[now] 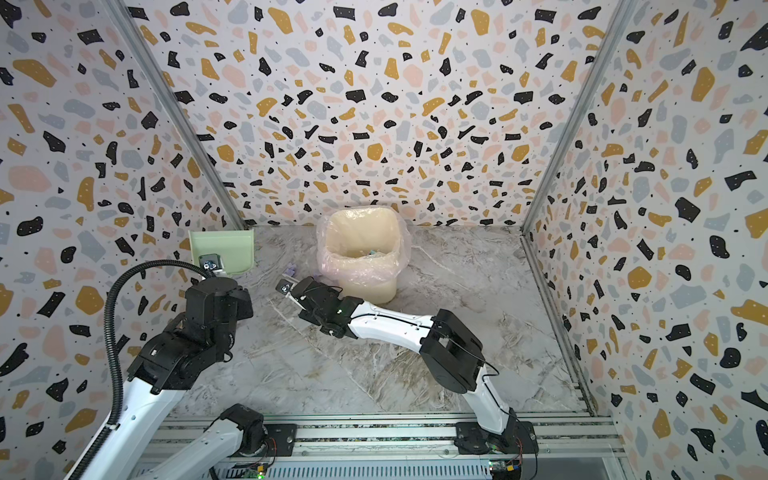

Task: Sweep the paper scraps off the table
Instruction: 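Raise the empty dustpan with the left gripper while the right swings the brush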

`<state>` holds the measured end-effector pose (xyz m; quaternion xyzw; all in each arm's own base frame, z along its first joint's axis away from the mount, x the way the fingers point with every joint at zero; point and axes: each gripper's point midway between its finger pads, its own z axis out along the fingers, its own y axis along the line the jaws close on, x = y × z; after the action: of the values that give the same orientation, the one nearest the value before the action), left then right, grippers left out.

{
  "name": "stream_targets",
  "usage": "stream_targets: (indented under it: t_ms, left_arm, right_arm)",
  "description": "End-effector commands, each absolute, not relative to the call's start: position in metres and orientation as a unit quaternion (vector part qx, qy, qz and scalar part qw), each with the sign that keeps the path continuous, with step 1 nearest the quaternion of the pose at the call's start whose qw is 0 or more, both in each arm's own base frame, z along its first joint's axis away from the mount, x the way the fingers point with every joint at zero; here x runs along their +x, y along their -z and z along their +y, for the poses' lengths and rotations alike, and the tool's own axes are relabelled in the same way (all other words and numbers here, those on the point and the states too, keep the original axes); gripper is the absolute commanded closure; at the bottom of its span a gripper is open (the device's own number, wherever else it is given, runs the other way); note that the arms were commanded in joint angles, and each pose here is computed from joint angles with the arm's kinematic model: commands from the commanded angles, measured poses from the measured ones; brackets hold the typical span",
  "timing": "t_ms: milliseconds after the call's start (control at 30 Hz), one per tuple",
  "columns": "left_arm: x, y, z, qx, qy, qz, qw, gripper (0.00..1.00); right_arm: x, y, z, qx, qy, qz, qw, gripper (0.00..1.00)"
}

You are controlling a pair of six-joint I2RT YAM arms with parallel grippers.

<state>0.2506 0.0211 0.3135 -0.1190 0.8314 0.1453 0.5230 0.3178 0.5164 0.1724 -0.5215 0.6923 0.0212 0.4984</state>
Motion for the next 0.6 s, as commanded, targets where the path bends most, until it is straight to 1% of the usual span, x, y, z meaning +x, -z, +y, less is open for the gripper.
stream_targets:
  t_ms: [0, 133, 267, 367, 567]
  left_arm:
    - [0.257, -0.309, 0.019, -0.14, -0.118, 0.826, 0.533, 1.0]
    - [0.265, -0.3, 0.027, -0.145, -0.119, 0.832, 0.522, 1.0]
    - [0.277, -0.292, 0.034, -0.154, -0.102, 0.838, 0.513, 1.0]
    - [0.283, -0.289, 0.035, -0.155, -0.09, 0.84, 0.512, 1.0]
    - [0.289, -0.279, 0.029, -0.146, -0.076, 0.848, 0.503, 1.0]
  right_arm:
    - [0.341, -0.207, 0.531, -0.529, 0.027, 0.624, 0.574, 1.0]
    - [0.354, -0.196, 0.543, -0.549, 0.064, 0.585, 0.594, 1.0]
    - [0.376, -0.176, 0.551, -0.566, 0.104, 0.563, 0.593, 1.0]
    - [0.39, -0.166, 0.557, -0.578, 0.117, 0.549, 0.593, 1.0]
    - [0.407, -0.138, 0.571, -0.63, 0.154, 0.511, 0.564, 1.0]
